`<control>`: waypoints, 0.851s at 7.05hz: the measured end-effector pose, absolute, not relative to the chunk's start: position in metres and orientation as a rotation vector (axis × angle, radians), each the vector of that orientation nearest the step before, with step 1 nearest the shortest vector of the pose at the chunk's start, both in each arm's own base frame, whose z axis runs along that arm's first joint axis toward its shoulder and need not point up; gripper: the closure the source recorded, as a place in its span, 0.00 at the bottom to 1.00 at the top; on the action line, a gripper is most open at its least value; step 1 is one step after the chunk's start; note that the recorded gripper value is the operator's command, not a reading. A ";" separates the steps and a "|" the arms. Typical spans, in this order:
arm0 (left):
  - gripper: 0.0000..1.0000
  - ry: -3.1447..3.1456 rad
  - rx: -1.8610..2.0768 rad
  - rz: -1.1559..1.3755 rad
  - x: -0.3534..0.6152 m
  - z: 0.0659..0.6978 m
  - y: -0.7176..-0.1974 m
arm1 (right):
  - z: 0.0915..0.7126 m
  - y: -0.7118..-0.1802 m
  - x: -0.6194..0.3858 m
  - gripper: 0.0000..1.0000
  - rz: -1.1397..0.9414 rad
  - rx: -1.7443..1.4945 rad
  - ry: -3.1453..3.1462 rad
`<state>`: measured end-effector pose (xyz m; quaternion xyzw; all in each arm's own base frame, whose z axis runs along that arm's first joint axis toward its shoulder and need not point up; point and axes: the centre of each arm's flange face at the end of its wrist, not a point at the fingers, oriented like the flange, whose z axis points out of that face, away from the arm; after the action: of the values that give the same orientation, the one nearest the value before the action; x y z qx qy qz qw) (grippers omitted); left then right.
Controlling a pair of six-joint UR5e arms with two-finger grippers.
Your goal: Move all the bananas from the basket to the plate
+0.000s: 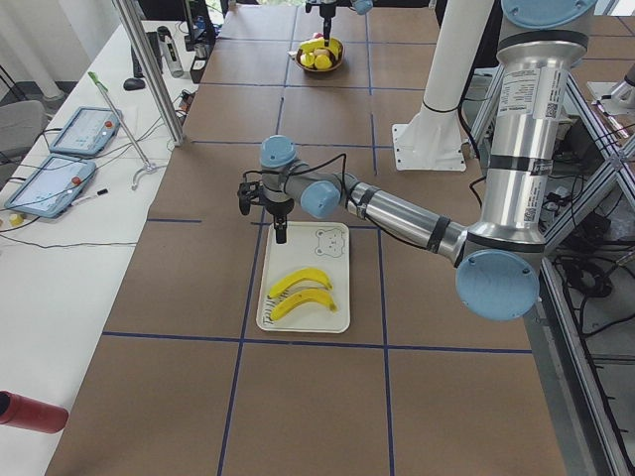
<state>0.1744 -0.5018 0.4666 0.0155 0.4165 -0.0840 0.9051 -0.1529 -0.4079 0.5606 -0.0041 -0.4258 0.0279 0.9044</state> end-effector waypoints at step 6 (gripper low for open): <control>0.00 0.864 0.032 -0.172 0.174 0.466 -0.501 | 0.535 -0.400 -0.143 1.00 0.047 0.004 -0.918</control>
<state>0.1738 -0.5012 0.4657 0.0155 0.4180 -0.0831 0.9045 -0.1435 -0.3999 0.5352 0.0019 -0.4429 0.0229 0.8963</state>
